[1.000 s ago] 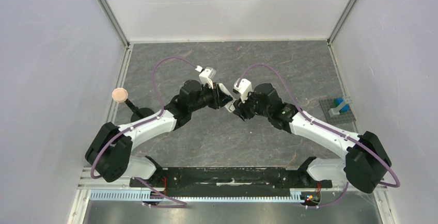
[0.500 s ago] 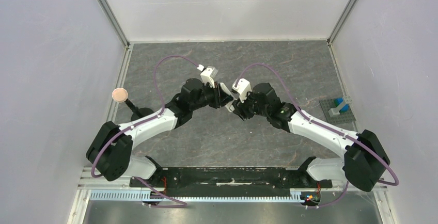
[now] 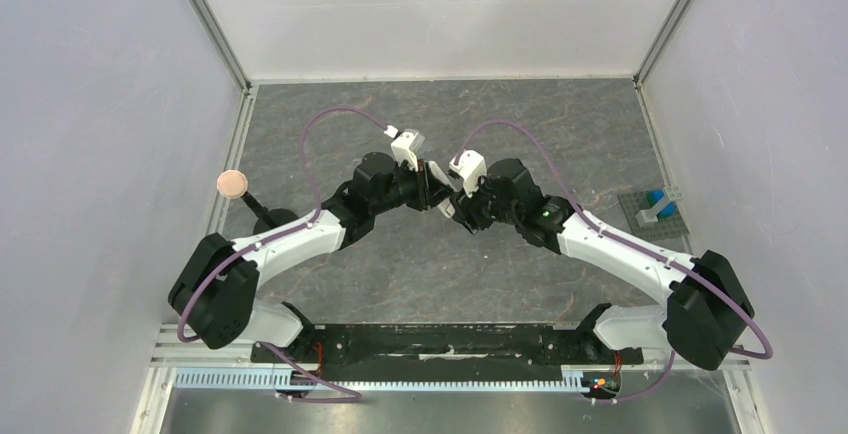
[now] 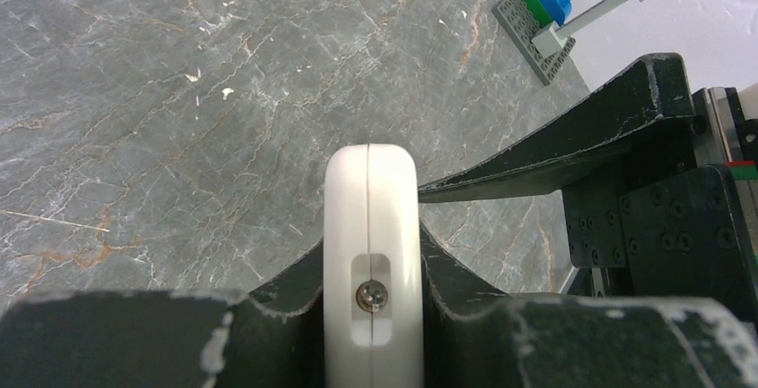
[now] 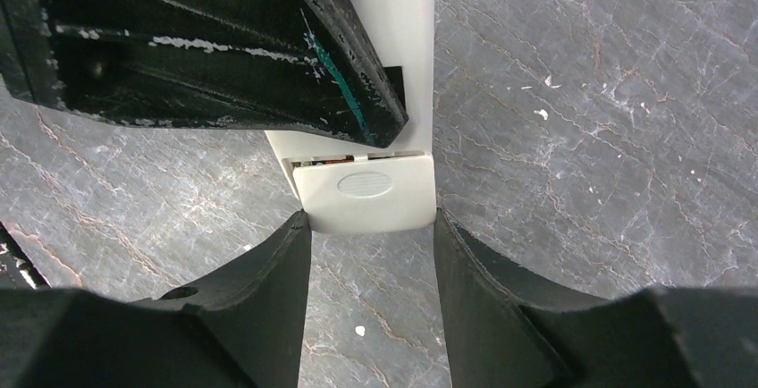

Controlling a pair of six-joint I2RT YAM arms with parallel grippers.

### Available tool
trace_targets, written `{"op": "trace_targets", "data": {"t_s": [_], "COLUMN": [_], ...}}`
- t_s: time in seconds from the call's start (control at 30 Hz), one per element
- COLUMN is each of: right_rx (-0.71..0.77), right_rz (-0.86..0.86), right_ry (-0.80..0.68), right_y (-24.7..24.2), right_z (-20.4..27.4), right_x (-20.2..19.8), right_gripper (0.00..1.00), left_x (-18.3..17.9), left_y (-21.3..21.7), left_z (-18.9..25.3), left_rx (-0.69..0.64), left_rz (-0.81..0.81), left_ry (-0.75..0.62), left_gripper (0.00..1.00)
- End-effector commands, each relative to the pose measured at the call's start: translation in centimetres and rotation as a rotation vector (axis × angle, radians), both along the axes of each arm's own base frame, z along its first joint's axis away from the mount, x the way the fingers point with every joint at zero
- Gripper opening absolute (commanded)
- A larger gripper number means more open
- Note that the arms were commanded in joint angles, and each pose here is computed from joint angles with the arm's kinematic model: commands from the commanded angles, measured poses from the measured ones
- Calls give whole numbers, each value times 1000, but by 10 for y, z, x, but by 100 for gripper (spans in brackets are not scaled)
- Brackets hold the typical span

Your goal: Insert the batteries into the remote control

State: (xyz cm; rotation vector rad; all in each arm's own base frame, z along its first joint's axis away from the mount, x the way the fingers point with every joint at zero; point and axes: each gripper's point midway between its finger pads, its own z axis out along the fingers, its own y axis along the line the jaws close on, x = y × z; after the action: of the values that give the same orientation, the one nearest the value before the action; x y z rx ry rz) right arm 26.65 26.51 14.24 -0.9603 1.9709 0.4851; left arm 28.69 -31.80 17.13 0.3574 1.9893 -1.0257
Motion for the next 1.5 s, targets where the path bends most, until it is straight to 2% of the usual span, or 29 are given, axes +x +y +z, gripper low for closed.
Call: {"op": "trace_targets", "data": {"t_s": [0.0,0.43,0.9,1.47], "right_rx": [135,162,155,155], "right_rz": [-10,-59,-28,-23], "right_ry": [-87,-8,-67,-14], "right_y": [24,29,31,42], "right_z": [54,46,56,90], "right_x": [18,19,24,28], "right_gripper": [31,31,32,48], "left_x": [-2,-6,-12,-18], "left_y": [-13,-16,-22,-36], "left_z": [23,26,38,80], "left_rx": [-32,-64,-138,-369], "left_rz": [-53,-58,-63,-81], "left_ry": [-74,-44,39,206], "left_gripper": [2,2,2,2]}}
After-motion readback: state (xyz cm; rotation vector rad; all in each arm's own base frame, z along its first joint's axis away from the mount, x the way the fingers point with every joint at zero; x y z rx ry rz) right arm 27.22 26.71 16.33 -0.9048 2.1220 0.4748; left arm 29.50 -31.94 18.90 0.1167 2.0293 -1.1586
